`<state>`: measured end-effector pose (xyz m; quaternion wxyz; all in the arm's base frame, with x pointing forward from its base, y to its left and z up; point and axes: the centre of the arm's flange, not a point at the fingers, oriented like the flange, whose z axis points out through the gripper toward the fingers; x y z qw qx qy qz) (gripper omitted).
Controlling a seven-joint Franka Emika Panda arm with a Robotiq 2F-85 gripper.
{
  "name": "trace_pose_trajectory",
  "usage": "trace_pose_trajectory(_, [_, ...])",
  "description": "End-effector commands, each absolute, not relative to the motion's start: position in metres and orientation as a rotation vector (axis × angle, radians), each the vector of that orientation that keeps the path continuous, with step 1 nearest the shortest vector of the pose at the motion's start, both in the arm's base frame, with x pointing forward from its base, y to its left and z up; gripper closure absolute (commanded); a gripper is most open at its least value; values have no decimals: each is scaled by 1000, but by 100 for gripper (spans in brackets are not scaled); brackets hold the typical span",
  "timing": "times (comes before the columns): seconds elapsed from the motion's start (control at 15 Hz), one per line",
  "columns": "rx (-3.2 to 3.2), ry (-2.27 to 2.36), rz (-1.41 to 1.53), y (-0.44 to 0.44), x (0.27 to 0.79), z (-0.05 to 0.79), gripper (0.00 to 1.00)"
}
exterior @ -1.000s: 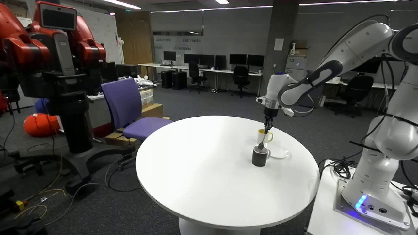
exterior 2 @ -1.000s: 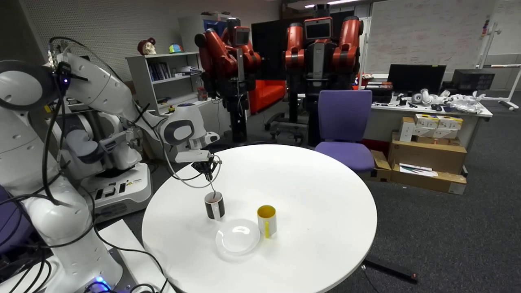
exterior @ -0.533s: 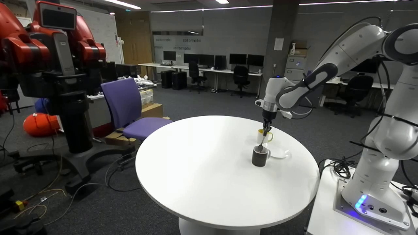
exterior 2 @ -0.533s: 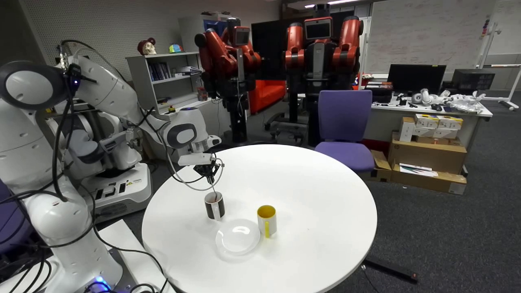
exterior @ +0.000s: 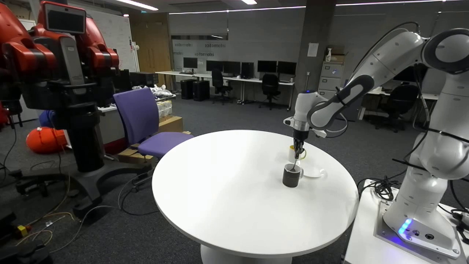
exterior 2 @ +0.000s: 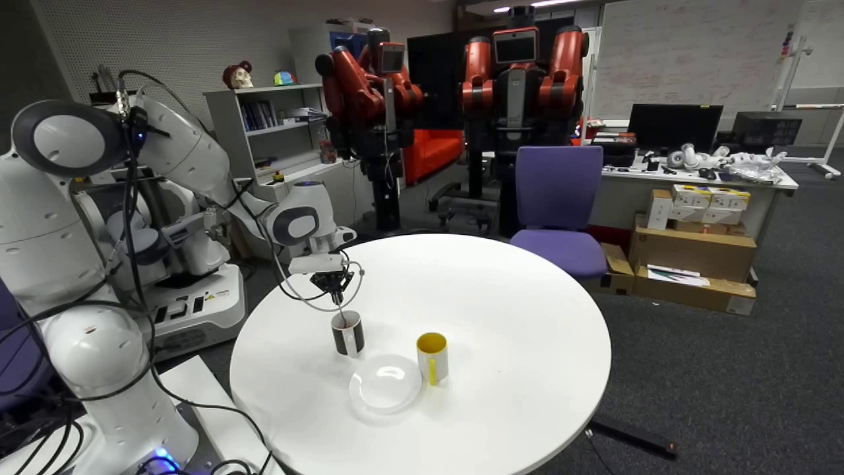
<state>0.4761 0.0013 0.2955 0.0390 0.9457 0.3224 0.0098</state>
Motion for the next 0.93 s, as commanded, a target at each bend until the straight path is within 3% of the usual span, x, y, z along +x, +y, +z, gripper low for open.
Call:
trace_pose_trajectory(0.0, [2880,1071,41,4,487,287,99])
trace_pose_trajectory(0.87, [2833,1146,13,6,507,265,99])
